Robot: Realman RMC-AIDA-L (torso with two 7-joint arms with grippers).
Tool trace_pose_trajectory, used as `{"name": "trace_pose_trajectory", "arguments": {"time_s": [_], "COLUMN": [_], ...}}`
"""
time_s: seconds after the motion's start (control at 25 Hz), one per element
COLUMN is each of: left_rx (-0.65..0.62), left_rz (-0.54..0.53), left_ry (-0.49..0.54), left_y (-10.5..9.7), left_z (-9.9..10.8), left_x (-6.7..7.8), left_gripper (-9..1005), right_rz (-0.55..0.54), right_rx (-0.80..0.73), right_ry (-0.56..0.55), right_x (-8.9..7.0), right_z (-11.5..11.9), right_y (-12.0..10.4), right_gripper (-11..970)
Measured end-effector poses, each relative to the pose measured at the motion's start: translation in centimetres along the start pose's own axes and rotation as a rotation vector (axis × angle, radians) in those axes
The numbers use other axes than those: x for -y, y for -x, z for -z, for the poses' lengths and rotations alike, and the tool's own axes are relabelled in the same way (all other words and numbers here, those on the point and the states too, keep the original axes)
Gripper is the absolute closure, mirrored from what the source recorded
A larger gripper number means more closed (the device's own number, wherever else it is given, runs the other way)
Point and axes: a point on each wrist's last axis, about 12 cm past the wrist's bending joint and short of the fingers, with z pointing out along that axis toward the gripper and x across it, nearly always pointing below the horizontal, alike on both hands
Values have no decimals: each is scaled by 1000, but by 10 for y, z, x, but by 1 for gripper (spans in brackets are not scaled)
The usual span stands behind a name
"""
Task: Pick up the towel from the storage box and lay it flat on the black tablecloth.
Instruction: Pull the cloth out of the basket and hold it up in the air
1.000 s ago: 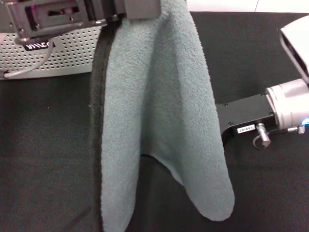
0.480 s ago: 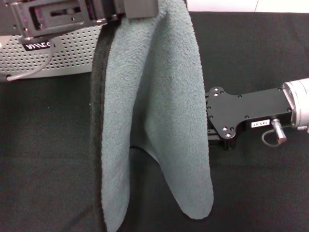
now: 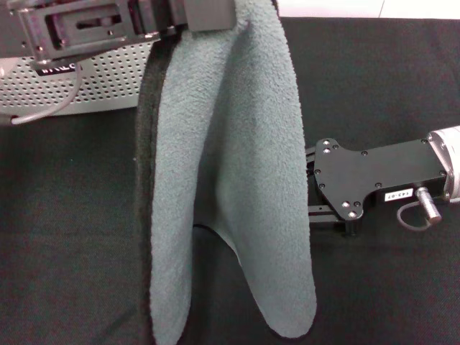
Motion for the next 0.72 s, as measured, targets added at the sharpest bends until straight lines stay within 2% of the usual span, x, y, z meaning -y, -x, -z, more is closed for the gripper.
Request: {"name": "trace_pose_trajectory", "arguments": {"time_s": [0.72], "left_rx": [21], "left_rz": [7], "left_ry": [14], "left_y": [-4], "left_z": [5], "left_x": [-4], "left_gripper": [982], "right_rz": [-5], "right_rx": [-1], "right_ry": [65], "right_x": [-4], "right_z": [-4], "right_y": [3], "right_gripper": [554]}}
